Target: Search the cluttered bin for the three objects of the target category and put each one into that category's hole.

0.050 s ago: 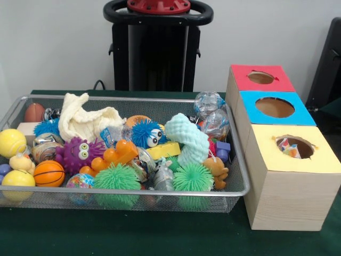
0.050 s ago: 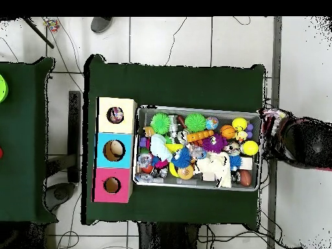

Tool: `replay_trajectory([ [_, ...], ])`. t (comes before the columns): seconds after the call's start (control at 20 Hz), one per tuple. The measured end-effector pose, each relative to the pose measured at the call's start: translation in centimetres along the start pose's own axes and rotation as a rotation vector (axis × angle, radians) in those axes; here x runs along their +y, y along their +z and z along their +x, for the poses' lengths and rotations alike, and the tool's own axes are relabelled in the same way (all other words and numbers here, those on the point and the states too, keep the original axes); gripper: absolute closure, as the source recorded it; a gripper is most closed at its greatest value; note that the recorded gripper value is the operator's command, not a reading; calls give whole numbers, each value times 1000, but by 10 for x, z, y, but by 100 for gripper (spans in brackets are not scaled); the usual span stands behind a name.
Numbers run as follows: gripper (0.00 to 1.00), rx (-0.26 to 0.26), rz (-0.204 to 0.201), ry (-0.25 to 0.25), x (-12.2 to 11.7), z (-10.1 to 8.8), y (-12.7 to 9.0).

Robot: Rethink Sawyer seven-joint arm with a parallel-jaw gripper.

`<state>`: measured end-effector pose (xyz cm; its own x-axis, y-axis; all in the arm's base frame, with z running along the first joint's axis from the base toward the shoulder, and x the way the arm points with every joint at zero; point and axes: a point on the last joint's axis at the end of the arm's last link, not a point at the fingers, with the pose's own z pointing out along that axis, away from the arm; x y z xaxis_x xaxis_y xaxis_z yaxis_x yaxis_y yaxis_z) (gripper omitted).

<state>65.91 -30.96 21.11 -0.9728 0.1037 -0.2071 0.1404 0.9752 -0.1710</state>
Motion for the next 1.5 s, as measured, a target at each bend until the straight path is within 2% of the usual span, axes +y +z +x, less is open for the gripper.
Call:
replay_trajectory([
  [0.25,100,-25,30,-80,27,4,-6],
  [0.5,100,-39,27,-128,48,11,-3],
  [1.15,100,-56,-2,-166,67,35,11],
  [1.5,100,-21,-36,-200,89,66,19],
])
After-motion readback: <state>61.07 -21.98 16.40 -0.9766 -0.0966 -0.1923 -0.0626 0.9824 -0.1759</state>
